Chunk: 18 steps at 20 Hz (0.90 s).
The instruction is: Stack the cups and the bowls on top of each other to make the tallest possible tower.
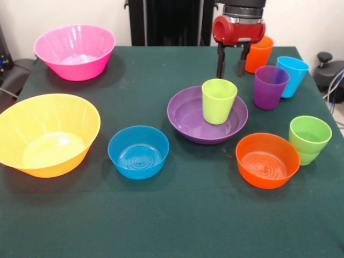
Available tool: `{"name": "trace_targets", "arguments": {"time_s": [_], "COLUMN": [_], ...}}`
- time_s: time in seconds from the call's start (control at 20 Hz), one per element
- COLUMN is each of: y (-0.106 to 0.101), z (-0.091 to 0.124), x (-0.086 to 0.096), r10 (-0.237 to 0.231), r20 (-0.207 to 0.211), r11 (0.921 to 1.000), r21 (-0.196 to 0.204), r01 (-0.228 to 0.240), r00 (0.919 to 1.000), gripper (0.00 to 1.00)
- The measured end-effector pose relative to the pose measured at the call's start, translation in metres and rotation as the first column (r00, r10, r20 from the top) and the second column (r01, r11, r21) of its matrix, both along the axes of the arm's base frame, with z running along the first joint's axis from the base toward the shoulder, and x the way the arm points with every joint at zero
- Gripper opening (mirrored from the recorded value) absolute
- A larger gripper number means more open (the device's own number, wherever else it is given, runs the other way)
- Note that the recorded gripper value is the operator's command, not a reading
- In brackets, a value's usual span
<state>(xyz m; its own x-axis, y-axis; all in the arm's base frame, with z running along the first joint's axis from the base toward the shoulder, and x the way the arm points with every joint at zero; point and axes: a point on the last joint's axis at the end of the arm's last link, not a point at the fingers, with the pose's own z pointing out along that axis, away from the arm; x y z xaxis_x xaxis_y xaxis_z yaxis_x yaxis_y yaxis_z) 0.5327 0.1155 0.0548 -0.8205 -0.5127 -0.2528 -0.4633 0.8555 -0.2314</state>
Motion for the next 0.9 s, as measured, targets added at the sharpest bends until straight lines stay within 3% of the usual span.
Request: {"name": "trace_targets", "arguments": {"time_s": [0.9], "y": [-0.018], "z": [0.007], "x": [0.002], "r10": [-0.020], "r20": [0.003], "r11": [0.9995], "r21": [-0.025], "r01": [0.020], "r00": [0.9998], "gripper": [1.00]}}
